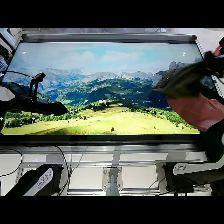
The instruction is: Fold the clothes and pants, and hang the long-sleeved shirts on hangers.
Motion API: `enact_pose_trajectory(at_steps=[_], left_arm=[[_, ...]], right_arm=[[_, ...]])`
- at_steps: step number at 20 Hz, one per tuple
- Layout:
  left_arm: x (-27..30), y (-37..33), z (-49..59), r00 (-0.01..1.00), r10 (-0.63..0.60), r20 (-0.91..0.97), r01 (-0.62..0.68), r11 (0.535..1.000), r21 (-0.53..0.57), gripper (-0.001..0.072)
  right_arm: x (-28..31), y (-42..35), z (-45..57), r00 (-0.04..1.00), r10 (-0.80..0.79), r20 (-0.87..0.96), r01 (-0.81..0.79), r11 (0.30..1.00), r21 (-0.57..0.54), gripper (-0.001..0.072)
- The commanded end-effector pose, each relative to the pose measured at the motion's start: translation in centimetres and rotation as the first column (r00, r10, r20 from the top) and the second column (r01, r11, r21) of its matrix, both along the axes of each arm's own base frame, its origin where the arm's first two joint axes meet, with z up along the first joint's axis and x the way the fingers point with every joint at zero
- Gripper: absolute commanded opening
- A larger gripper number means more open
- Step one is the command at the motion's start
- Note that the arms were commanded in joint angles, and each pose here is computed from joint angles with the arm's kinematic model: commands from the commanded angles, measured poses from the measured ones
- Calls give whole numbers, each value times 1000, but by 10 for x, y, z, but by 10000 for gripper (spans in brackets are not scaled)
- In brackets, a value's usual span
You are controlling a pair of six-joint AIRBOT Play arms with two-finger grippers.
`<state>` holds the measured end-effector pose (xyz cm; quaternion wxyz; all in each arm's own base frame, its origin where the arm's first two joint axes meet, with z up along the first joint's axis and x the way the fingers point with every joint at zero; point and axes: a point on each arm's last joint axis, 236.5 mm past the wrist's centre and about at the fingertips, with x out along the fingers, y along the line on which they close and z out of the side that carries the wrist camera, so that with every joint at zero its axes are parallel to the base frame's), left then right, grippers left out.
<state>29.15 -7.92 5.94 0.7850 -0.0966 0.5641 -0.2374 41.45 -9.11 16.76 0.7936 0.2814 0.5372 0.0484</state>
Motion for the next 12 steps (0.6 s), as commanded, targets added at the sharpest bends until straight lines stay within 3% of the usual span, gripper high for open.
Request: enact_pose_trajectory(at_steps=[1, 7, 12], left_arm=[[0, 0, 0, 1000, 1, 0, -1, 1000, 0, 535], [0, 0, 0, 1000, 1, 1, -1, 1000, 1, 535], [5, 2, 1, 1000, 11, 17, -11, 1000, 3, 536]], right_arm=[[-45, -92, -4, 974, -217, -57, 210, 971, -115, 10], [-82, -172, -16, 924, -377, -62, 357, 909, -218, 10], [-101, -198, -70, 855, -473, -213, 441, 879, -183, 10]])
